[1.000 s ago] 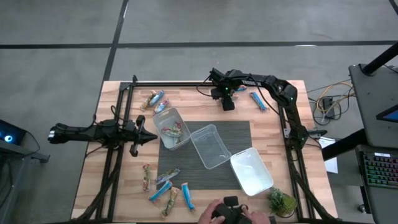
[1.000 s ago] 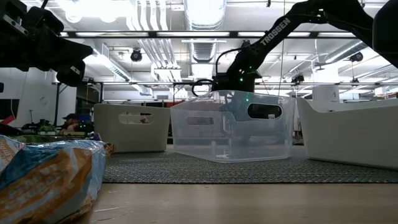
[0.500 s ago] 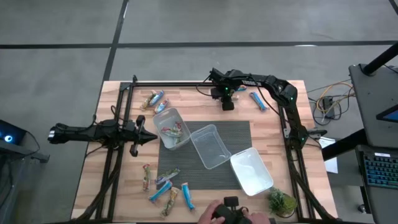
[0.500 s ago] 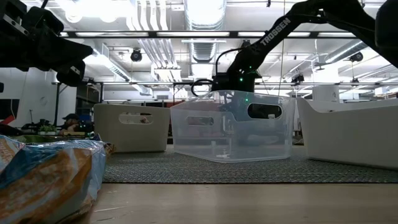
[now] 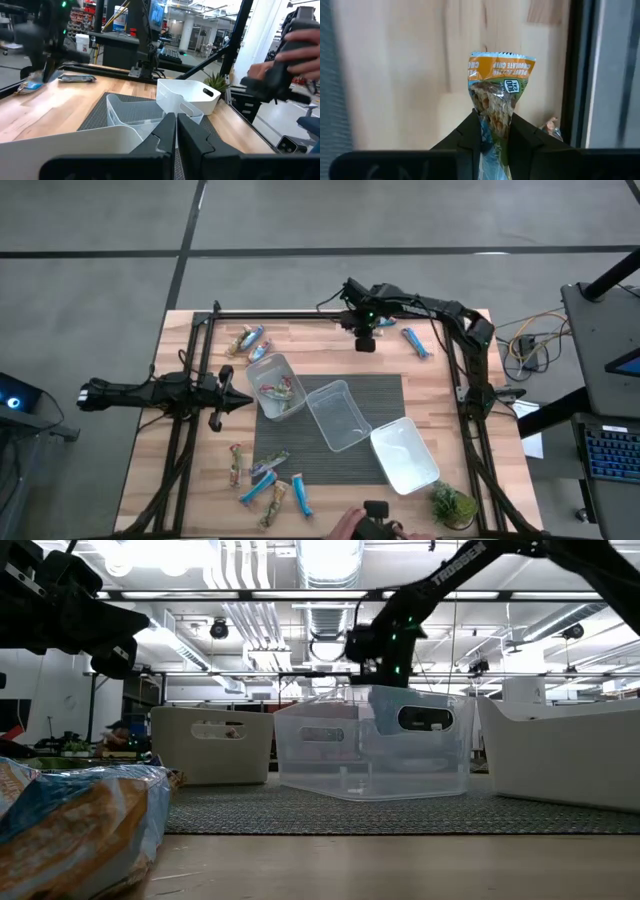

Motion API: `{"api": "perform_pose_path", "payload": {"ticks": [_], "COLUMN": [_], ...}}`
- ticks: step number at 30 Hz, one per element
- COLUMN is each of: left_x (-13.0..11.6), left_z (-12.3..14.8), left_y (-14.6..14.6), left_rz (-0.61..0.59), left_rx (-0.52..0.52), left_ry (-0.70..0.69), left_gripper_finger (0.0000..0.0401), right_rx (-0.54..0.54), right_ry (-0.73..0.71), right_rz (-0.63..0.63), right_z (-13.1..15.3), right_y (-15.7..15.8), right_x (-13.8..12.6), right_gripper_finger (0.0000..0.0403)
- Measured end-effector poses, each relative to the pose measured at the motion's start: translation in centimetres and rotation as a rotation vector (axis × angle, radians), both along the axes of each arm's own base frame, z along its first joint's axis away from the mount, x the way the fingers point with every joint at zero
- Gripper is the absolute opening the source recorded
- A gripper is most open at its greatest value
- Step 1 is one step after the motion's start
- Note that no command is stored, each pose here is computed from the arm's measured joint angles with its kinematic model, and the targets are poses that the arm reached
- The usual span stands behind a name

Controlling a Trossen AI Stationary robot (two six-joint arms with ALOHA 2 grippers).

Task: Pick and place Granola Bars by type
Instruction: Put the yellow granola bar into the white bin

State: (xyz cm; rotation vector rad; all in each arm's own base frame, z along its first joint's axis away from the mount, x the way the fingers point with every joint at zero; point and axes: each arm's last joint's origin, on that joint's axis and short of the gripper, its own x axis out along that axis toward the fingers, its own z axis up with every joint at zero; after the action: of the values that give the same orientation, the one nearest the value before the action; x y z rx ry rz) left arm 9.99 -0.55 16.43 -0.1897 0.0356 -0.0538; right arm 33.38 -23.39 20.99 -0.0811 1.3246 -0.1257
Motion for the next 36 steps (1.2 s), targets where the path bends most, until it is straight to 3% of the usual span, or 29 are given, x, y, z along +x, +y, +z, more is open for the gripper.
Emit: {"api": "perform_pose_path", "payload": {"ticks": [9, 20, 29, 36], "left_x": [0.0, 0.0, 0.0, 0.0], "left_z": [0.0, 0.0, 0.0, 0.0], "left_y": [0.0, 0.0, 0.0, 0.0], "left_rz": [0.000, 0.000, 0.000, 0.000], "left_rx": [0.000, 0.000, 0.000, 0.000], "left_ry": [0.000, 0.000, 0.000, 0.000], "left_gripper_finger": [0.0000, 0.0000, 0.0000, 0.0000], "right_rx": [0.085, 0.133, 0.197, 0.243], "right_ry": [-0.214, -0.219, -0.161, -0.126], "right_rz": [-0.064, -0.066, -0.030, -0.023], "right_z": [7.2, 12.9, 13.6, 12.3], "right_y": [3.4, 9.4, 12.5, 14.9], "right_x": [-1.8, -5.3, -7.3, -9.2], "right_gripper_finger": [0.0058, 0.0059, 0.0059, 0.0059]}}
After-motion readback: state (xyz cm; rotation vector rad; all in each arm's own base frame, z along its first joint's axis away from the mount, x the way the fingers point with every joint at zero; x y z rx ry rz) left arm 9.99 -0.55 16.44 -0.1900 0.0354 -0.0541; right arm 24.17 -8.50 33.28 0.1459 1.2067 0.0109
